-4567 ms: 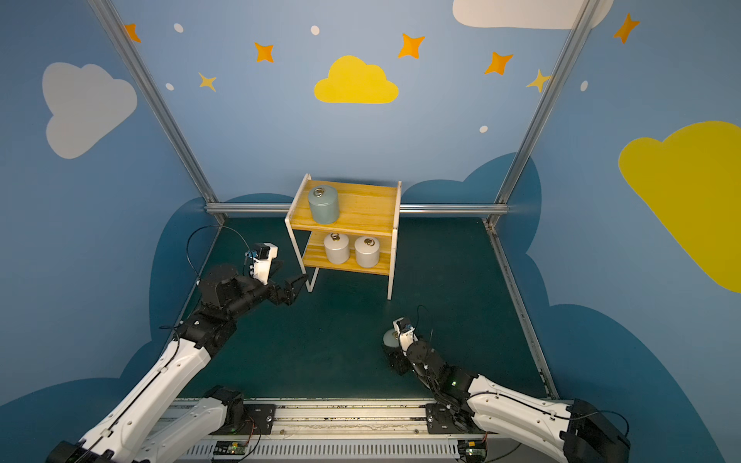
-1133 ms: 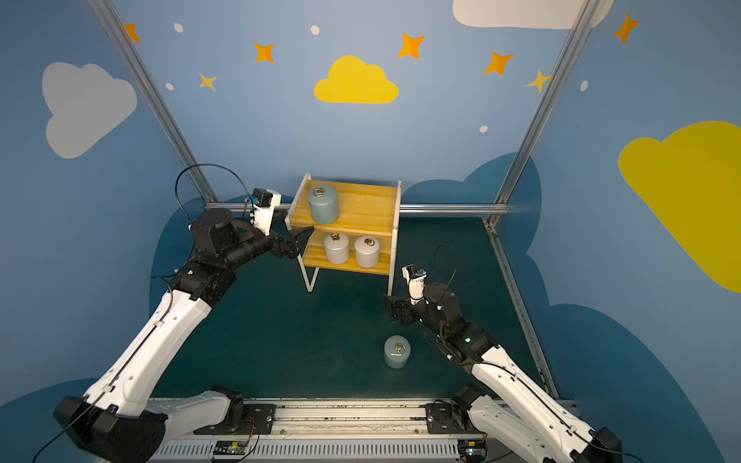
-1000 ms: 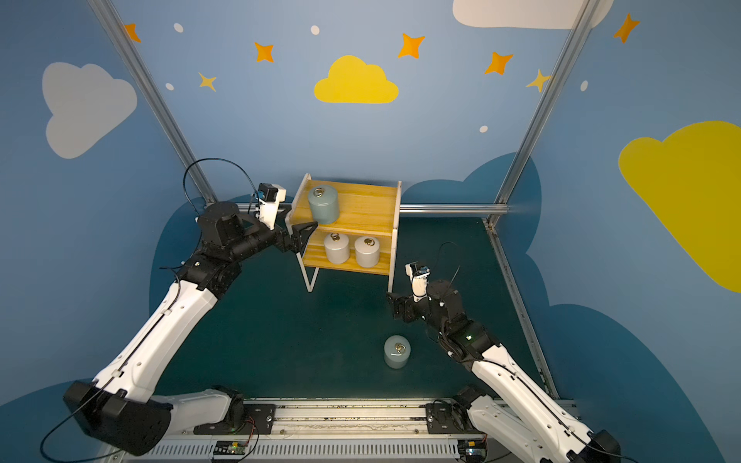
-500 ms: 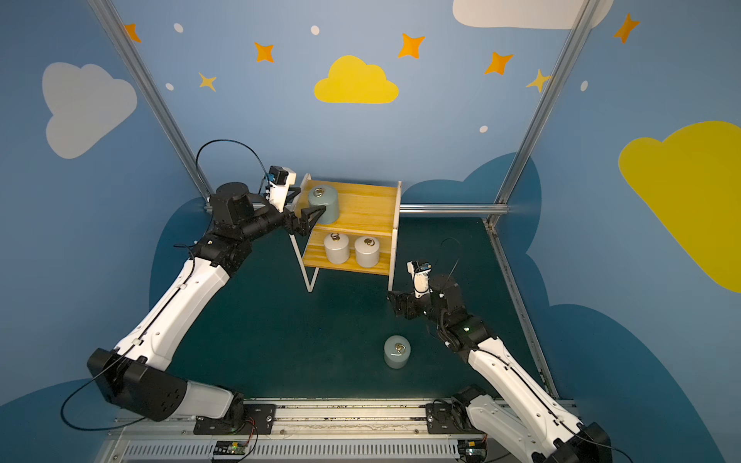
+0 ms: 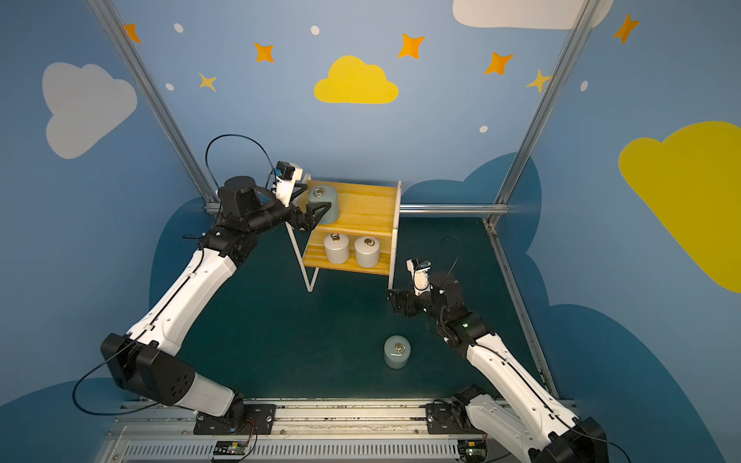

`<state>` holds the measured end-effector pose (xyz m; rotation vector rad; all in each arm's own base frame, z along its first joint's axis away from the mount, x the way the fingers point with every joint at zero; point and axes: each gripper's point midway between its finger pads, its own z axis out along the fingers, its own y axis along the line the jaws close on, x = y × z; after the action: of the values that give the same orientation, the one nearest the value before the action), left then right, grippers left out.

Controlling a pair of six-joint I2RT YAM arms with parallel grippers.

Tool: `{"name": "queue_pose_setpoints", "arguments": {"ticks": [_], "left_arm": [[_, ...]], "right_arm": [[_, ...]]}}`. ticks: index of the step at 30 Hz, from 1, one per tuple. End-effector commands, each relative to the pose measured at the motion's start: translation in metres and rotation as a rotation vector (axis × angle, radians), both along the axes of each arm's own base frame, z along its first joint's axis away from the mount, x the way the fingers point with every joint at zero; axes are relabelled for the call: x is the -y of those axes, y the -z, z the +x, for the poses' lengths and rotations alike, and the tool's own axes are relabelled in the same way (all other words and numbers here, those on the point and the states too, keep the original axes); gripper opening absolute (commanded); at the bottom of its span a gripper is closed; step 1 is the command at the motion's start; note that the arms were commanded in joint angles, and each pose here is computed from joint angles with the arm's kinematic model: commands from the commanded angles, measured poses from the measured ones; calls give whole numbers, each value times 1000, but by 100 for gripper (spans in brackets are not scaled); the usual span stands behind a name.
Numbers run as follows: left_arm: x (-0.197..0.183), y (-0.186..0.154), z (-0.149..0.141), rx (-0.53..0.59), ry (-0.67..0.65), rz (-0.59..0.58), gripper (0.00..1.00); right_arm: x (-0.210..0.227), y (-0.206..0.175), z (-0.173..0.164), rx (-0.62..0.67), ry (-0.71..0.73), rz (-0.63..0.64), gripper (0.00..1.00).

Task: Remove the tea canisters from the shelf
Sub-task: Pick up the tea canister from the shelf.

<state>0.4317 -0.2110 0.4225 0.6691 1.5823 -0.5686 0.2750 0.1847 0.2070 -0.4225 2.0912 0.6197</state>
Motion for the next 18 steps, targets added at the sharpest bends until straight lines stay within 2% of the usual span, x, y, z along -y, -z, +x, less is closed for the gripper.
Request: {"name": "queue_pose_setpoints", "arguments": {"ticks": [1,18], "left_arm": [[6,-14,-1,22,34,-17,100],[16,-4,5,-33,87,-14,100]], "right_arm": [[-4,-17,6,31,-5,41,89],[-4,-14,9,23,-6,46,89]]}}
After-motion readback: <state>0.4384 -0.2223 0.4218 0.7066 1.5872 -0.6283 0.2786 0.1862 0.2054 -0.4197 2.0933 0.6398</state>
